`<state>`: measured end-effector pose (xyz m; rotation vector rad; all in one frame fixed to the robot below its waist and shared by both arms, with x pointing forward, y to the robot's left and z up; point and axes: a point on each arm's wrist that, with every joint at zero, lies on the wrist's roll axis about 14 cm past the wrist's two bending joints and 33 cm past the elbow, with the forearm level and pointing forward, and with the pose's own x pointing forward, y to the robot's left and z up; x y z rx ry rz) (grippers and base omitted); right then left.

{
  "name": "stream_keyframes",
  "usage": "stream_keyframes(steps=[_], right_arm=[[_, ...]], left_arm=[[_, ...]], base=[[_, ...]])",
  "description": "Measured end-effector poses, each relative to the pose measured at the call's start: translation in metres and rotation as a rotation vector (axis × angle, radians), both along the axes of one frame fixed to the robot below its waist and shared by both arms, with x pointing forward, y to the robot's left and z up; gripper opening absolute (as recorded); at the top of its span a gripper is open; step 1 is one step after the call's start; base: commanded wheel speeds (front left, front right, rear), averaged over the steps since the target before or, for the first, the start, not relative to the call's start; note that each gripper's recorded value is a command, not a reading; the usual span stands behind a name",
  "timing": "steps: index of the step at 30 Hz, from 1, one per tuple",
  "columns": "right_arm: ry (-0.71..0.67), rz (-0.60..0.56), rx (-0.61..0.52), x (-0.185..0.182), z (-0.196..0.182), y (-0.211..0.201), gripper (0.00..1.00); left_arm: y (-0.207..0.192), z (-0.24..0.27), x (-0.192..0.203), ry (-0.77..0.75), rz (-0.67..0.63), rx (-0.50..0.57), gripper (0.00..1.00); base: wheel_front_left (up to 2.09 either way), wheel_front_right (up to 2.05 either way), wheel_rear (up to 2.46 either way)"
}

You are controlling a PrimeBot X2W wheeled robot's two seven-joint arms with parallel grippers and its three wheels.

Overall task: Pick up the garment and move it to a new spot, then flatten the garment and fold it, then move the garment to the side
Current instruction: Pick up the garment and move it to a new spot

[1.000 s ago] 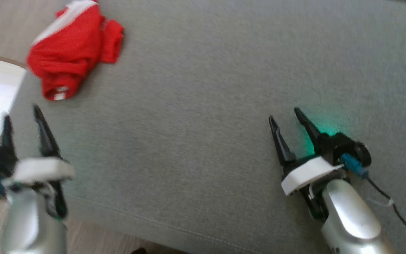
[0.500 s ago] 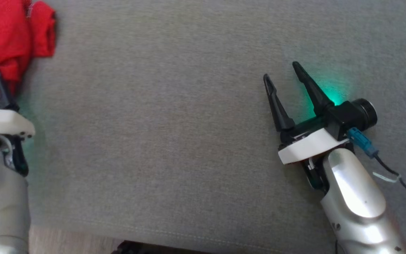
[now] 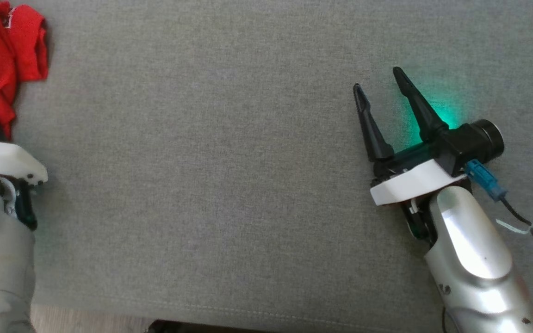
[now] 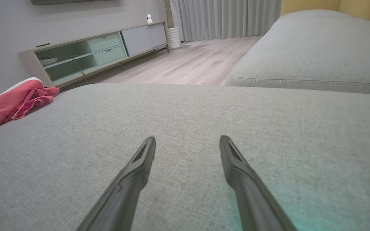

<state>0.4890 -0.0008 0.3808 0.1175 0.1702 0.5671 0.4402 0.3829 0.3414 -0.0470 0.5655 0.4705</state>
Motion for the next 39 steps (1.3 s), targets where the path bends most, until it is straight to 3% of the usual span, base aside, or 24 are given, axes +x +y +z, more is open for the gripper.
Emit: stream_keyframes(steps=[4,10,18,21,25,28,32,36,37,38,39], right_arm=[[0.003,-0.022,-0.003,0.000,0.005,-0.007,1.00],[0.029,-0.055,-0.013,-0.014,0.012,-0.020,1.00],[0.030,-0.166,0.032,-0.035,0.037,-0.058,1.00],[0.017,-0.225,0.040,-0.042,0.047,-0.079,1.00],[0.009,-0.307,0.040,-0.057,0.055,-0.108,1.00],[0.000,-0.363,0.044,-0.067,0.062,-0.128,1.00],[-0.018,-0.413,0.046,-0.076,0.070,-0.145,1.00],[-0.033,-0.433,0.050,-0.079,0.076,-0.151,1.00],[-0.027,-0.434,0.050,-0.081,0.074,-0.151,1.00],[-0.017,-0.431,0.050,-0.083,0.071,-0.150,1.00],[-0.010,-0.428,0.051,-0.084,0.068,-0.148,1.00]], left_arm=[[0.005,0.029,0.013,-0.070,-0.061,0.080,0.00],[-0.008,0.152,0.072,-0.398,-0.229,0.278,0.00],[-0.117,0.242,0.109,-0.670,-0.548,0.368,0.00],[-0.182,0.265,0.117,-0.778,-0.680,0.328,0.00],[-0.283,0.289,0.109,-0.909,-0.879,0.199,0.00],[-0.339,0.312,0.095,-1.007,-0.969,0.092,0.00],[-0.367,0.317,0.079,-1.048,-0.990,-0.028,0.00],[-0.356,0.259,0.065,-0.904,-0.910,-0.109,0.00],[-0.347,0.235,0.060,-0.843,-0.878,-0.119,0.15],[-0.336,0.211,0.054,-0.778,-0.841,-0.127,0.48],[-0.326,0.188,0.046,-0.716,-0.810,-0.131,1.00]], base=[[0.00,0.00,0.00],[0.00,0.00,0.00],[0.00,0.00,0.00],[0.00,0.00,0.00],[0.00,0.00,0.00],[0.00,0.00,0.00],[0.00,0.00,0.00],[0.00,0.00,0.00],[0.00,0.00,0.00],[0.00,0.00,0.00],[0.00,0.00,0.00]])
